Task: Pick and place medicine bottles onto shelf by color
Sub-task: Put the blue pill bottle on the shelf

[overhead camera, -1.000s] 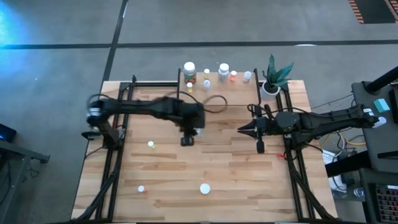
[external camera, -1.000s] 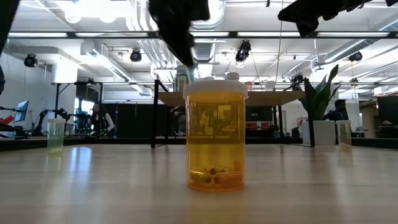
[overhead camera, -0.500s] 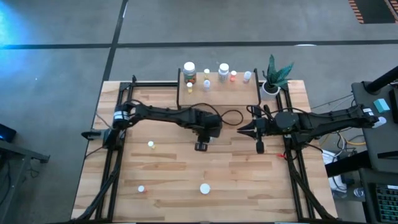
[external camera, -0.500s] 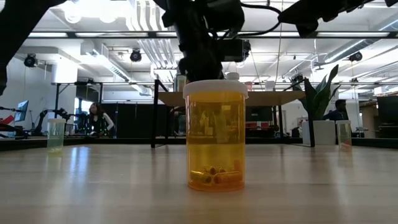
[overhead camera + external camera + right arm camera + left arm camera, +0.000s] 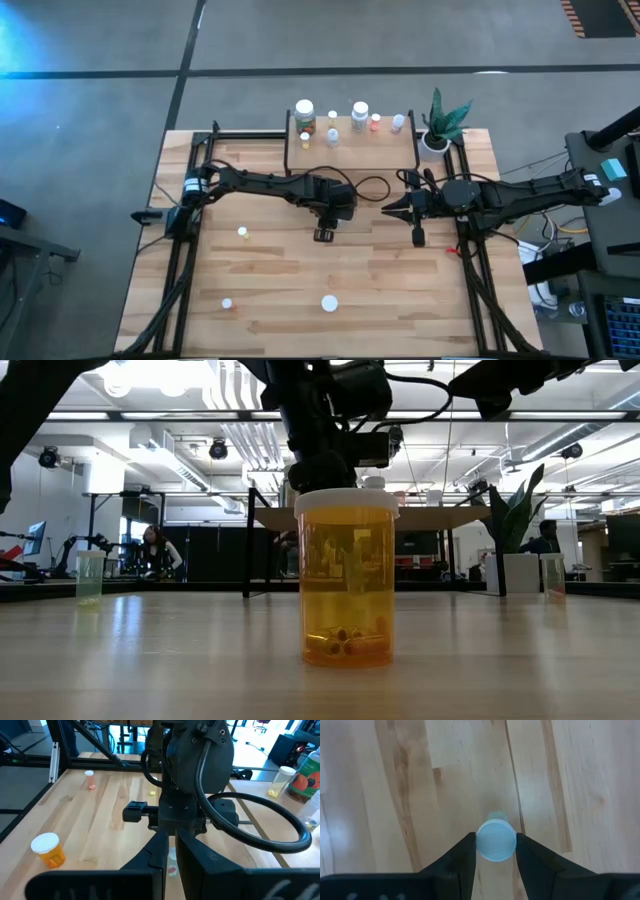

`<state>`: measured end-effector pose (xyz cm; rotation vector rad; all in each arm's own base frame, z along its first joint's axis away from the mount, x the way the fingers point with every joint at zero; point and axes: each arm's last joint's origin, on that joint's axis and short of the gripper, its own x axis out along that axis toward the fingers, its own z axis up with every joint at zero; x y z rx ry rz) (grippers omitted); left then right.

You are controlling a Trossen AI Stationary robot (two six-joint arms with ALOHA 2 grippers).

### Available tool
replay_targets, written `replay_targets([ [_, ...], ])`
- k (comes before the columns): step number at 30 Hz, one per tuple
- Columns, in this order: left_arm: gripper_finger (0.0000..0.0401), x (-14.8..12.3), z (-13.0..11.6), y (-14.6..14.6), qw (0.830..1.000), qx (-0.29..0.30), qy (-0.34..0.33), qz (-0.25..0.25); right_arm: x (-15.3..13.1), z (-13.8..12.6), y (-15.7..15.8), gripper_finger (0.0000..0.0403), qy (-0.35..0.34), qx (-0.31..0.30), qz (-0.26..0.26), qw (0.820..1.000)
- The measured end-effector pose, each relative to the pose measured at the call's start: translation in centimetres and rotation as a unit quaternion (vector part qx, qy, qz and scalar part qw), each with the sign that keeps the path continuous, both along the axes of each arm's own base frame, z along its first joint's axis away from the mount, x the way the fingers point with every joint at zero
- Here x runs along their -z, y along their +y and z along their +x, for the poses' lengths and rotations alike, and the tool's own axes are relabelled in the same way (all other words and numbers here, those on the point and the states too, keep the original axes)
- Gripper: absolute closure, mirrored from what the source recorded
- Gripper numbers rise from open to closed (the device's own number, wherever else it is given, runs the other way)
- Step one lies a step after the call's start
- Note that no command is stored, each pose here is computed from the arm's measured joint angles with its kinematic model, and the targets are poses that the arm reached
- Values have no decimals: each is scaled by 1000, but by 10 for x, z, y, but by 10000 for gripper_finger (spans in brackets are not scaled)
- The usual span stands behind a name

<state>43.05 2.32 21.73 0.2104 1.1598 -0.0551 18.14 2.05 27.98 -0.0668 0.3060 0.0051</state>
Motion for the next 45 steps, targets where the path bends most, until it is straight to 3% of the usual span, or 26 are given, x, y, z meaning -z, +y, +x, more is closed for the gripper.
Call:
replay_targets([
  [17, 284, 7, 1, 0, 1000, -4, 9, -2, 0, 0, 0, 376, 0, 0, 0, 1000],
  [22, 246, 5, 2, 0, 1000, -4, 5, -2, 0, 0, 0, 376, 2, -1, -4, 1000],
  [27, 193, -10, -3, 0, 1000, -4, -15, -2, 0, 0, 0, 376, 2, -3, -9, 1000],
  [31, 172, -23, -9, -1, 1000, -1, -19, -1, 1, 0, 0, 376, 6, -3, -10, 1000],
  [39, 211, -77, -50, -10, 990, -1, -143, -17, 20, 7, 1, 370, 51, -3, -17, 999],
  [41, 229, -81, -66, -14, 980, -4, -195, -35, 32, 14, 2, 359, 71, 0, -11, 997],
  [45, 270, -81, -104, -26, 944, 13, -326, -57, 46, 33, 3, 316, 76, 32, 10, 997],
])
